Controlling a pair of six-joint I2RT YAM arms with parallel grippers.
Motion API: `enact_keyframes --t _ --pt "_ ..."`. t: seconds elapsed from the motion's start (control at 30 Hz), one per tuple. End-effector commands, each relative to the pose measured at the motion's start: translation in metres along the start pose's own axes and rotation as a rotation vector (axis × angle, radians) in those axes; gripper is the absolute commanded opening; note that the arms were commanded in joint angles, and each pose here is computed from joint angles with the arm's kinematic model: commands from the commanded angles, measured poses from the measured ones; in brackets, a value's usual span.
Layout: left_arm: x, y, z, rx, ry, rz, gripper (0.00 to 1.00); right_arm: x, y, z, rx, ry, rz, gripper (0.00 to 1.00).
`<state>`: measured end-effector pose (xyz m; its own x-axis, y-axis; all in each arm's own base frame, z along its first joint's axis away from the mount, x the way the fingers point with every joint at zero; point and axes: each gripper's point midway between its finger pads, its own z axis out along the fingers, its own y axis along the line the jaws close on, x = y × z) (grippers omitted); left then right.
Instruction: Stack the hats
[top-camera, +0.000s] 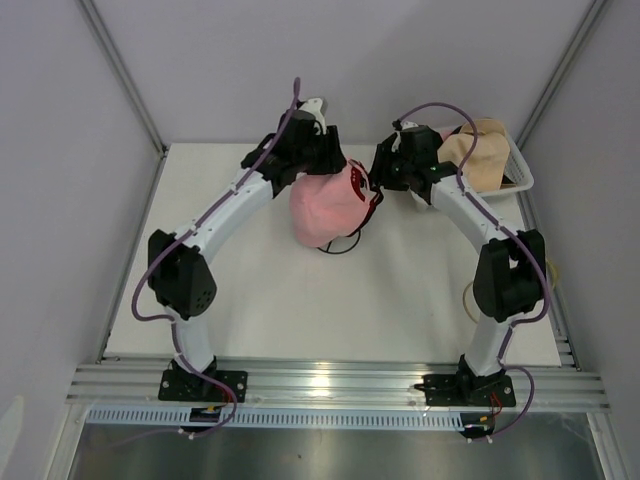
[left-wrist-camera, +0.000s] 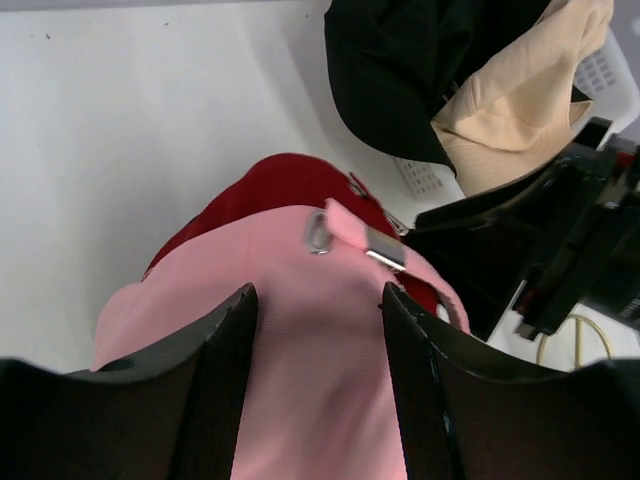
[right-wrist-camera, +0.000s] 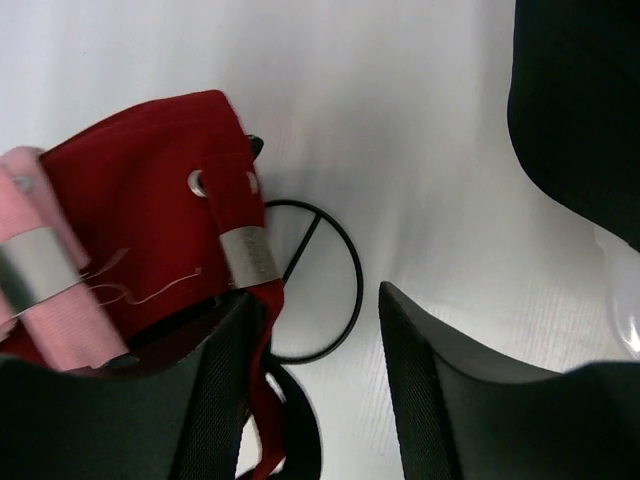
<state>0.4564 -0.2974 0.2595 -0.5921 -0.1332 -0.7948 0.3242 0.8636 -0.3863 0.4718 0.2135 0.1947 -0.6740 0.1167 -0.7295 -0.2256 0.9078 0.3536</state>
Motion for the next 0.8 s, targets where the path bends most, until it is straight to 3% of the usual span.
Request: enact_keyframes --t 0.0,0.23,0.37,0.53,0.67,0.77 --pt "0.009 -0.014 0.005 -0.059 0.042 0.100 0.56 0.016 0.001 0.021 -0.019 0.010 0.054 0.52" --pt "0.016 -0.036 0.005 -0.090 0.051 0.217 0.57 0.047 -0.004 0.036 -0.016 0.037 0.114 0.36" --pt "0.013 -0.037 0.009 -0.102 0.066 0.218 0.57 0.052 -0.010 0.032 0.019 0.041 0.111 0.37" --pt "0.012 -0.036 0.006 -0.105 0.060 0.234 0.57 0.022 -0.012 0.000 0.010 -0.019 0.102 0.62" --pt "0.012 -0.033 0.007 -0.116 0.059 0.240 0.57 -0.022 0.002 -0.048 -0.063 -0.144 0.055 0.80" --pt "0.018 -0.034 0.011 -0.105 0.075 0.234 0.57 -0.048 0.014 -0.084 -0.091 -0.238 0.015 0.87"
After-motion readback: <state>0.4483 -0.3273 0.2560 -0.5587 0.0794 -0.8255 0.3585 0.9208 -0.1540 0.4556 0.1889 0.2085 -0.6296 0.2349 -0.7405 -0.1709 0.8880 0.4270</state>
